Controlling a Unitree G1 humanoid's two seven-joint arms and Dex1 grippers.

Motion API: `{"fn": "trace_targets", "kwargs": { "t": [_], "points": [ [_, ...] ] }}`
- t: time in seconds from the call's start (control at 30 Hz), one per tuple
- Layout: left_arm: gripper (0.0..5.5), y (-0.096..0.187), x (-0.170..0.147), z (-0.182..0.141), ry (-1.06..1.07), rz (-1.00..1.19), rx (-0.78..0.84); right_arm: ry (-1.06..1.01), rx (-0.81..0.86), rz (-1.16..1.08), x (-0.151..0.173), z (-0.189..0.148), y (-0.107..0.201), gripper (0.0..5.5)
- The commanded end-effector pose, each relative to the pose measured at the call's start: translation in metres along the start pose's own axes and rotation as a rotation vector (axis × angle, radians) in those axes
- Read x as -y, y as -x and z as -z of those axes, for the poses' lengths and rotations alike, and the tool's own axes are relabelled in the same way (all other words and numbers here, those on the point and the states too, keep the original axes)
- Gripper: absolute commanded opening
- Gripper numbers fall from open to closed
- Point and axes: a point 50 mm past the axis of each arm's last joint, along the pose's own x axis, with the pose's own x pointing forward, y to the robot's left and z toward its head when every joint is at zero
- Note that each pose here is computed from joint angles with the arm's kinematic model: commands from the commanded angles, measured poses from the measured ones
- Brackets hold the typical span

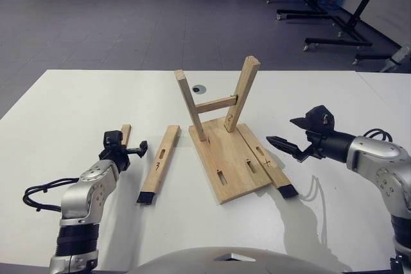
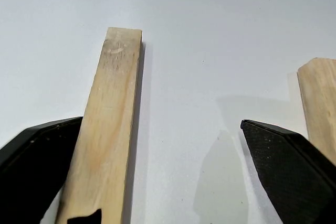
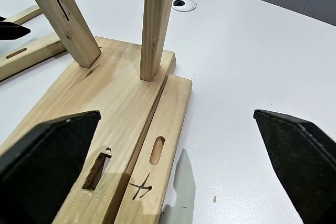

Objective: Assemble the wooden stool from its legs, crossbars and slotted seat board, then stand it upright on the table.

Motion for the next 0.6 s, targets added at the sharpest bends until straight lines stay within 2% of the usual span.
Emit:
{"fn": "trace_targets", "kwargs": {
  "t": [0.03,0.13,0.33,0.6],
  "points": [
    [4.94,0.001,-0.016,0.029,0.043,-0.078,-0.134,-0.005,0.023,-0.006,-0.001,-0.004,-0.006,5.4],
    [4.35,0.006,-0.021,0.038,0.003,-0.107,-0.184,-0.023,0.023,-0.008,-0.001,-0.003,-0.008,5.4],
    [3.54,0.014,-0.019,0.057,-0.075,-0.124,-0.304,-0.08,0.007,0.0,0.002,-0.003,-0.009,5.4],
    [2.39,0.015,-0.025,0.052,-0.09,-0.168,-0.317,-0.119,0.01,-0.005,0.002,-0.011,-0.01,5.4]
  ]
}}
